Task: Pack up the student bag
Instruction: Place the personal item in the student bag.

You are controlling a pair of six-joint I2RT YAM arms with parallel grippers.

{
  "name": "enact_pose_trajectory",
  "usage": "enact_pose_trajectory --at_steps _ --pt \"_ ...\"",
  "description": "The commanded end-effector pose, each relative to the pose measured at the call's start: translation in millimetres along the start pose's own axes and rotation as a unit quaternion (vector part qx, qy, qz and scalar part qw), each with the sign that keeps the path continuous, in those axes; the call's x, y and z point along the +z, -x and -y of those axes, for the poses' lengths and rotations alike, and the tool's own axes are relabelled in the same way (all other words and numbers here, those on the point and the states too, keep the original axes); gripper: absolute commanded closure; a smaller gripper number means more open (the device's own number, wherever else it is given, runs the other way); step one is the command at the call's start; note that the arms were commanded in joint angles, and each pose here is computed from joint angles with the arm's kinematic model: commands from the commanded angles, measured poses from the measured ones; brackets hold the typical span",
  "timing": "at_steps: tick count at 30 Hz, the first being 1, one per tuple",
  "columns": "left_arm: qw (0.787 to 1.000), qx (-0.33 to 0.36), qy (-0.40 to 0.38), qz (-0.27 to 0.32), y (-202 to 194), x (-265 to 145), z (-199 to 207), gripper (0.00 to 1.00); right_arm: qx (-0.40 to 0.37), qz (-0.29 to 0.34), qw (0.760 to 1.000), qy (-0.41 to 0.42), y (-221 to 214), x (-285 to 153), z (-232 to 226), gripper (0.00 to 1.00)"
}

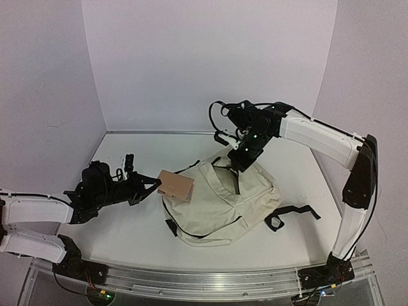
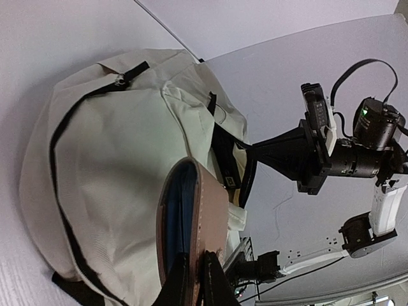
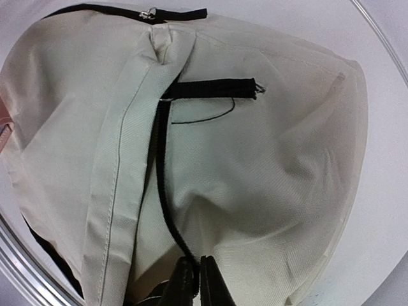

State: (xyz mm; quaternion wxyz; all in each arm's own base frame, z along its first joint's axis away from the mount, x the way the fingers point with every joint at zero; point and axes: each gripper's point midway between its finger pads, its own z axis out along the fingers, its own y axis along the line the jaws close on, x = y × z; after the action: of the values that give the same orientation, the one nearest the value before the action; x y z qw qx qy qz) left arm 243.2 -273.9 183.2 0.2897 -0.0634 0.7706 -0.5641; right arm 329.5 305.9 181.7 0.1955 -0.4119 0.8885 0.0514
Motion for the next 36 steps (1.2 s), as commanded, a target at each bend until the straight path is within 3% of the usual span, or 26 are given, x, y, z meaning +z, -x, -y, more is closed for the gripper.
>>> enact_pose_trajectory --at_steps 1,17,26,36 --pt "0.993 0.035 -0.106 0.035 16.5 20.4 65.1 1.00 0.004 0.033 0.999 -0.013 17.4 -22.6 7.2 1.00" --pt "0.975 0.004 -0.223 0.023 5.2 118.8 94.9 1.00 0.012 0.079 0.995 0.055 44.4 -42.1 -14.0 1.00" --pt "0.974 -0.025 -0.225 -0.002 -16.3 162.0 87.4 1.00 0.012 0.084 0.994 0.074 46.9 -44.2 -20.4 1.00" --pt "0.972 -0.004 -0.233 -0.011 -14.2 198.6 101.4 1.00 0.015 0.073 0.991 0.108 39.6 -39.7 -32.4 1.00"
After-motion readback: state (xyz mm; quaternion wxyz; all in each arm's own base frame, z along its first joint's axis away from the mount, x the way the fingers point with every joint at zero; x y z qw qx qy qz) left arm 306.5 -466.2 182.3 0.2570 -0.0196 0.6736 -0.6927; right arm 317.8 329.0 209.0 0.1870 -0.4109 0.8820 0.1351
